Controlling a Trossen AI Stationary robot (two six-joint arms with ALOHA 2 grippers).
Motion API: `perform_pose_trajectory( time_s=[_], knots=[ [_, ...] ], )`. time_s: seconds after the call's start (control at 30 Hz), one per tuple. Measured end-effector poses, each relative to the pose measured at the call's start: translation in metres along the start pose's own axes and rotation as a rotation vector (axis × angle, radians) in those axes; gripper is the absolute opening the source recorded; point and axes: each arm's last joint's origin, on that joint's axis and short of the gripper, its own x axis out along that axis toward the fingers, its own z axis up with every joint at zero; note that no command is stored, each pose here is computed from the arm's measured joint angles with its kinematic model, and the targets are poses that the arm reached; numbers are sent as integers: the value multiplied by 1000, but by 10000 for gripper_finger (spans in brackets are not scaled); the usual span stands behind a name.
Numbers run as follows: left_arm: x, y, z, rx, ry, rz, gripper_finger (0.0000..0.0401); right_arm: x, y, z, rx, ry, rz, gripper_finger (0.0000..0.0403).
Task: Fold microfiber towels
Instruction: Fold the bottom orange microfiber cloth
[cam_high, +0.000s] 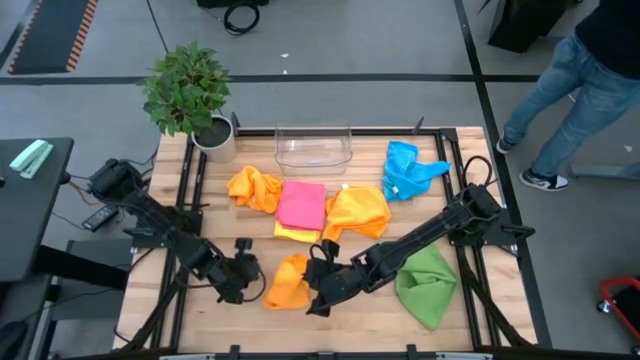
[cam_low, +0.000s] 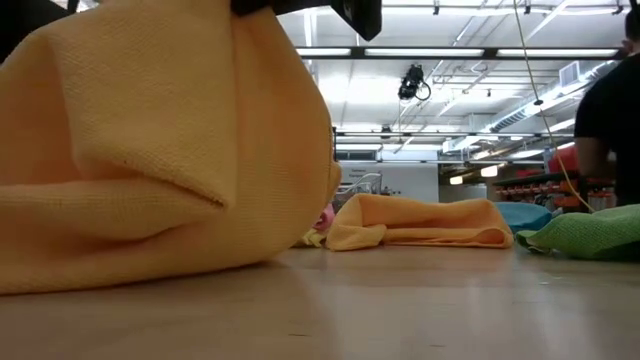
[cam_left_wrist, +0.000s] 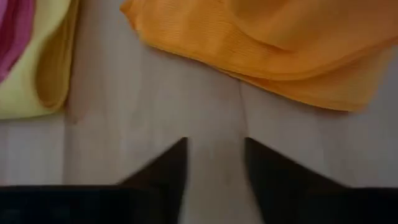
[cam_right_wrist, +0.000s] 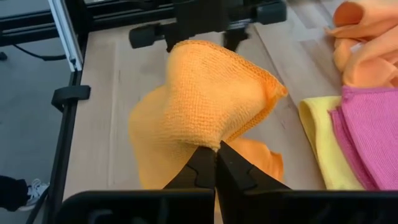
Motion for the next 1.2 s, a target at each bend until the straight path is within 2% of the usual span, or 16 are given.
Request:
perform_pose_trajectory(
  time_s=[0.07, 0.1, 0.23, 0.37, 0.53, 0.63, 0.8, 1.07, 1.2],
  knots=[
    [-1, -4, 2, 1, -28, -21, 41, 1, -1, 0, 2, 1, -3, 3],
    [-2, -6, 3, -4, -48, -32, 23, 1, -1, 0, 3, 1, -3, 3],
    [-4, -13, 6, -22, -104, -74, 8, 1, -2, 0, 3, 2, -5, 3],
    [-11, -26, 11, -57, -204, -131, 9, 1, -2, 0, 2, 5, -7, 3],
    [-14, -31, 9, -47, -272, -47, 15, 1, -2, 0, 2, 5, -7, 3],
    [-16, -35, 6, -37, -274, -56, 38, 1, -2, 0, 1, 6, -7, 3],
    [-22, -44, 0, -83, -290, -78, 104, 0, -1, 0, 0, 5, -5, 3],
    [-22, -41, -9, -100, -378, 162, 215, 1, -1, 0, 0, 5, -5, 3],
    [-9, -47, -13, -83, -388, 202, 253, 0, -1, 0, 0, 5, -4, 3]
  ],
)
